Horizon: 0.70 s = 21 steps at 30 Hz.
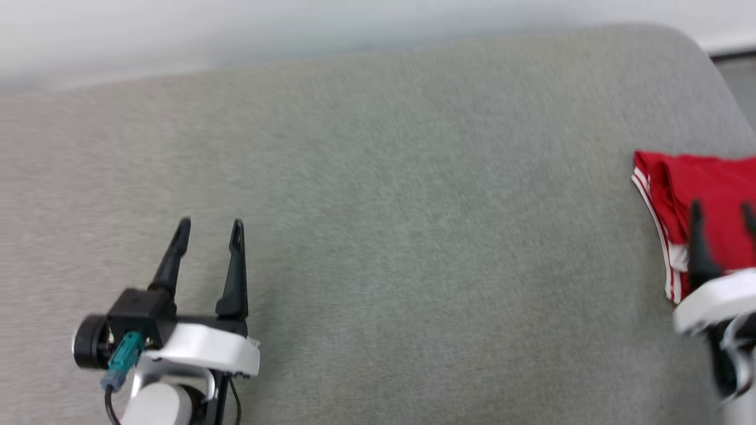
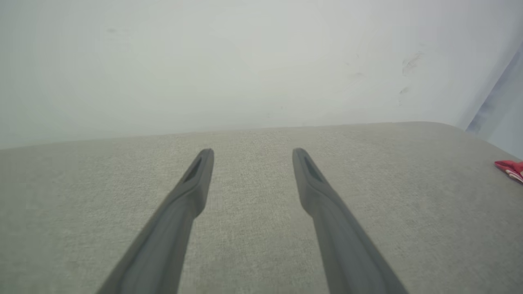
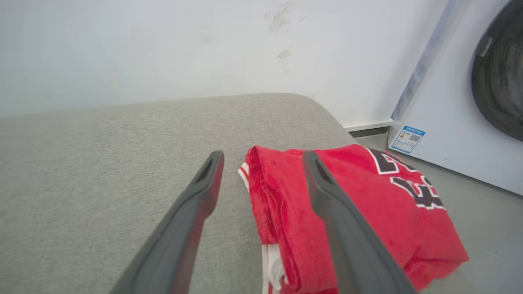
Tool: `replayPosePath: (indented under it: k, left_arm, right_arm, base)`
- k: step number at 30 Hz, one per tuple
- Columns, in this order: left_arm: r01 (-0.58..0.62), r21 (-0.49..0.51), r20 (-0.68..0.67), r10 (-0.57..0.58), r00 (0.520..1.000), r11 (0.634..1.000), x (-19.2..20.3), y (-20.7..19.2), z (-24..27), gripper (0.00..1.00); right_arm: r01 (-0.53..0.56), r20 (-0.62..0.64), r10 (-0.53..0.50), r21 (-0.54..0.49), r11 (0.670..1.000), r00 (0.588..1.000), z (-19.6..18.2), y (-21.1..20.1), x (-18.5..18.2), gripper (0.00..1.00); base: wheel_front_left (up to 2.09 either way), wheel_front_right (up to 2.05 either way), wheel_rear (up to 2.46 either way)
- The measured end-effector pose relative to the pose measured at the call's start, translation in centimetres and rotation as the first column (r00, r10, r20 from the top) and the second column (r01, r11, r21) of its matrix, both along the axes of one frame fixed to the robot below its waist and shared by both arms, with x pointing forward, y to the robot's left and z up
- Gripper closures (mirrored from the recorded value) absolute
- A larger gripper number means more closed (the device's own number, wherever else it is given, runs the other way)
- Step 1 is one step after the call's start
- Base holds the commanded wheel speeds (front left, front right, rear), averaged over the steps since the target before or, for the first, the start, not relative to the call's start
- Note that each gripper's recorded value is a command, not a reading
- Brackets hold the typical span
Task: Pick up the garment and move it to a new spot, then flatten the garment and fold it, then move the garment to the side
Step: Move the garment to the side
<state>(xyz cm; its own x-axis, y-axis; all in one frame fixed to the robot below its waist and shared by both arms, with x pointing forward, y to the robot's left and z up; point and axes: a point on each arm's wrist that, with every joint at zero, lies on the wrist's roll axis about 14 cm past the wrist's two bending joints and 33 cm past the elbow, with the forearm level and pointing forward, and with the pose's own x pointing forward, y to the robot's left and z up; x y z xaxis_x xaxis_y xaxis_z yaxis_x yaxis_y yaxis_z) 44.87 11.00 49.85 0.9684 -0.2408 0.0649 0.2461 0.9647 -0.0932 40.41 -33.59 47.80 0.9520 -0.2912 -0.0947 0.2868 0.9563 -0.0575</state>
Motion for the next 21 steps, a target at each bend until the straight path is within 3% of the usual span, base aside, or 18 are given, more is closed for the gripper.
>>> replayPosePath:
  k: [11,21]
  left_arm:
    - [-0.192,-0.007,-0.006,0.192,0.981,0.981,-5.2,5.8,1.1,0.0]
    - [-0.272,0.005,0.013,0.272,0.962,0.962,-8.9,8.6,1.7,0.0]
  right_arm:
    - [-0.181,0.072,0.175,0.085,0.98,0.982,1.8,8.7,-2.3,0.0]
    - [-0.349,0.159,0.337,0.054,0.936,0.928,6.0,14.8,-3.9,0.0]
  base:
    - [0.0,0.0,0.0]
    - [0.0,0.0,0.0]
